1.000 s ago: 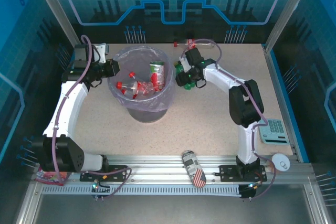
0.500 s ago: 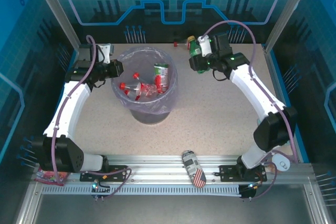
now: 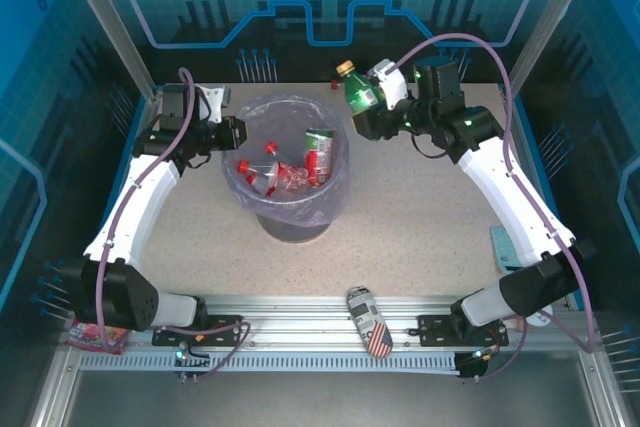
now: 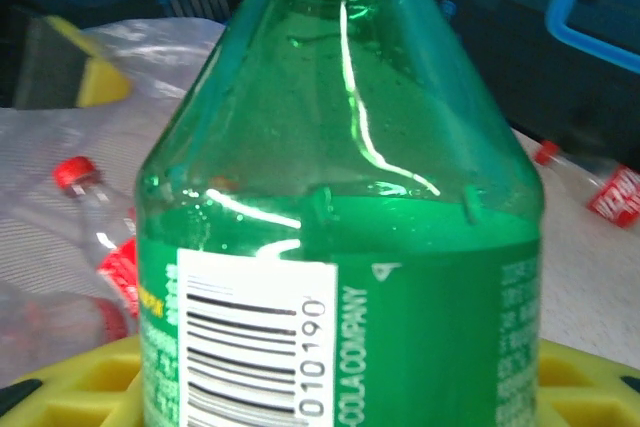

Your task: Put the plastic bottles in the bin

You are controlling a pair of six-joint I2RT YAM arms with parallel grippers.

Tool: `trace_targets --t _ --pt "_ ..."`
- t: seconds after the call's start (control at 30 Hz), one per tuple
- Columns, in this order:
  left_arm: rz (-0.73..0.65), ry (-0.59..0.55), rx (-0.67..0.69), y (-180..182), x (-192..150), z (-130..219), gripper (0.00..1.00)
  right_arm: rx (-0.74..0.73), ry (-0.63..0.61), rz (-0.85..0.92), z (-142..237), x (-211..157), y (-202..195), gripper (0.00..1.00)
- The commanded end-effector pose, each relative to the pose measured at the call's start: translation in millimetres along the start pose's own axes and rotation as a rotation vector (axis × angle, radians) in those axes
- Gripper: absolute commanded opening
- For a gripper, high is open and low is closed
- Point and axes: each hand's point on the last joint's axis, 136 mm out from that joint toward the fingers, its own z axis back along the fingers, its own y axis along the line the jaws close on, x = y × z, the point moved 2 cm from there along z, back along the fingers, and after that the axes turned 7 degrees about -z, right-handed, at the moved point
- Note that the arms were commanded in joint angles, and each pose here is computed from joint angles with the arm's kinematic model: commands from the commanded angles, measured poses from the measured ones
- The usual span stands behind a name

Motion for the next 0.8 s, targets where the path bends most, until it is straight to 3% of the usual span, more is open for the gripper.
trace_targets --t 0.0,0.13,0.33,0.6,0.77 --pt "0.000 0.184 -0.071 -16 -43 -16 0.00 0.118 -0.016 0.121 -7 13 36 0.53" --pt "-0.027 0.195 -0.082 -21 -46 -17 0.00 0.217 -0.030 0.266 -24 16 63 0.52" --pt "-0.039 0.190 -0.098 -25 -45 -14 0.00 0.489 -0.052 0.505 -46 9 89 0.25" --pt "-0.048 0.187 -0.111 -28 -45 -12 0.00 0.594 -0.053 0.804 -72 -3 95 0.25" --pt "-0.049 0.192 -0.108 -27 -45 -12 0.00 0.565 0.011 0.989 -93 -19 89 0.25"
